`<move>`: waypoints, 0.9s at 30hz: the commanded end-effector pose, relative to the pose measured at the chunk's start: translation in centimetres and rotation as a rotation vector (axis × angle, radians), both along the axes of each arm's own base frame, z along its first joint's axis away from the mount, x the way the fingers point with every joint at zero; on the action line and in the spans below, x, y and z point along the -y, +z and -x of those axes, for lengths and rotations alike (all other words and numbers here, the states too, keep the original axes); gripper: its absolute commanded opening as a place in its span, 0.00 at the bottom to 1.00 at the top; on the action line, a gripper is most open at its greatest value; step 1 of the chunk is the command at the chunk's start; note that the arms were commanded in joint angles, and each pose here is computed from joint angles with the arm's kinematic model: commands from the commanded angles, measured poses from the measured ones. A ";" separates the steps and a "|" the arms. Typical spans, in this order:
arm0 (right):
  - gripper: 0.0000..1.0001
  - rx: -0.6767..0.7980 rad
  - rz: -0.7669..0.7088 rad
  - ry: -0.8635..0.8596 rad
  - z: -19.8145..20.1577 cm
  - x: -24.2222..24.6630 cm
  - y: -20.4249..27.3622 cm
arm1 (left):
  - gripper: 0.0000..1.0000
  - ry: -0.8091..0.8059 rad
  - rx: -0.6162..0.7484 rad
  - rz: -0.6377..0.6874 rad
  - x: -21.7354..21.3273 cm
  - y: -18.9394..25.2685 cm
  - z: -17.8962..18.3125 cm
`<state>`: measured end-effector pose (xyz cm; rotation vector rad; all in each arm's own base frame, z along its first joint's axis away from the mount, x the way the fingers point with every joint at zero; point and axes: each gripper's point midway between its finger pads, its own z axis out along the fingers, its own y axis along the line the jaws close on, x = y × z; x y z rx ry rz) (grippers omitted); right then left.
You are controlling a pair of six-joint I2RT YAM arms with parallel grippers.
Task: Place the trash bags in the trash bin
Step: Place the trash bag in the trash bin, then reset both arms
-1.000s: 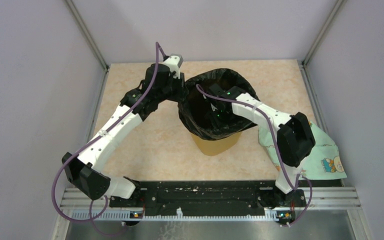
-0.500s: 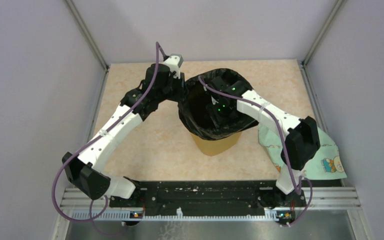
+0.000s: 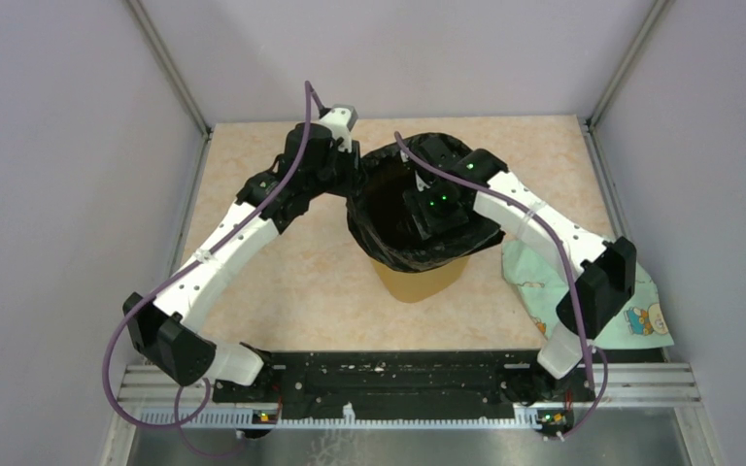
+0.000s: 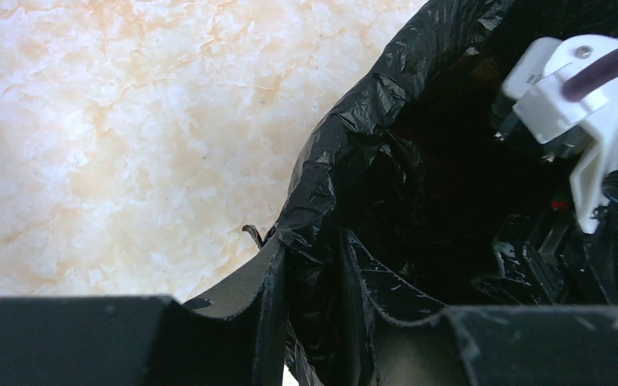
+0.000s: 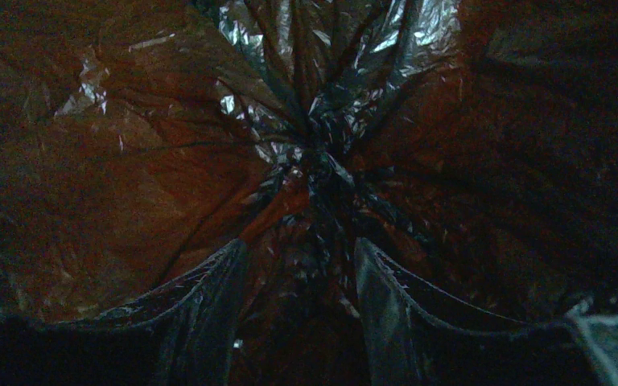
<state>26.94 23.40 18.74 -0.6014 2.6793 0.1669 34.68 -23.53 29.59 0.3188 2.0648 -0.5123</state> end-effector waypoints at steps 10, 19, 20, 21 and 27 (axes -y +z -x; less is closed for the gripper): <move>0.53 0.214 -0.198 -0.009 -1.0 -1.4 9.5 | 0.43 0.014 0.000 -0.013 0.0 0.5 0.2; 0.54 0.350 -0.286 -0.026 -1.4 -0.9 14.3 | 0.56 0.018 0.040 0.039 -0.1 3.5 0.6; 0.54 0.367 -0.299 -0.029 -1.4 -0.9 14.9 | 0.58 0.019 0.044 0.043 -0.2 3.8 0.7; 0.54 0.383 -0.306 -0.033 -1.5 -0.8 15.3 | 0.59 0.021 0.049 0.047 -0.2 4.1 0.7; 0.55 0.502 -0.393 -0.060 -1.6 -0.3 18.7 | 0.76 0.017 0.088 0.091 -0.4 6.5 1.4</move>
